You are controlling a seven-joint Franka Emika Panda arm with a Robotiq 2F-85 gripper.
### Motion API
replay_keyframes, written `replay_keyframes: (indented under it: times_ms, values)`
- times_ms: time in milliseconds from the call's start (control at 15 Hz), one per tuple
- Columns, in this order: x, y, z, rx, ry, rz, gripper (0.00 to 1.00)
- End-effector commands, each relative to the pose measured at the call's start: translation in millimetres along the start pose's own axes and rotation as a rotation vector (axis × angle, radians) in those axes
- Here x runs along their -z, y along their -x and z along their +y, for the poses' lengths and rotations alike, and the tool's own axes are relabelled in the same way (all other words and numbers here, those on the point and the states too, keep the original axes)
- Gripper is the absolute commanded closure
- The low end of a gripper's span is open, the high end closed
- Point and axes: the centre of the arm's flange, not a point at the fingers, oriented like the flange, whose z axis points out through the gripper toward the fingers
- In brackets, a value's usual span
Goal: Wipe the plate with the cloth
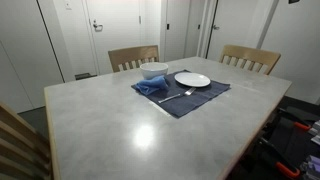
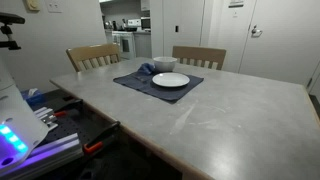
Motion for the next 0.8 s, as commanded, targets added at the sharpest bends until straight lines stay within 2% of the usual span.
replay_keyframes:
  times_ms: [0, 133, 333, 467, 733]
  values:
    - [0.0, 0.0, 0.0, 0.0, 0.0, 0.0, 0.0]
    - [-16.3, 1.9, 0.7, 0.0, -0.006, -0.044, 0.0]
    - [-60.3, 14.2, 8.7, 0.006, -0.039, -0.129, 0.0]
    - [-82.4, 18.4, 10.5, 0.044, -0.03, -0.162, 0.0]
    - [-96.9, 2.9, 13.9, 0.147, -0.014, -0.225, 0.0]
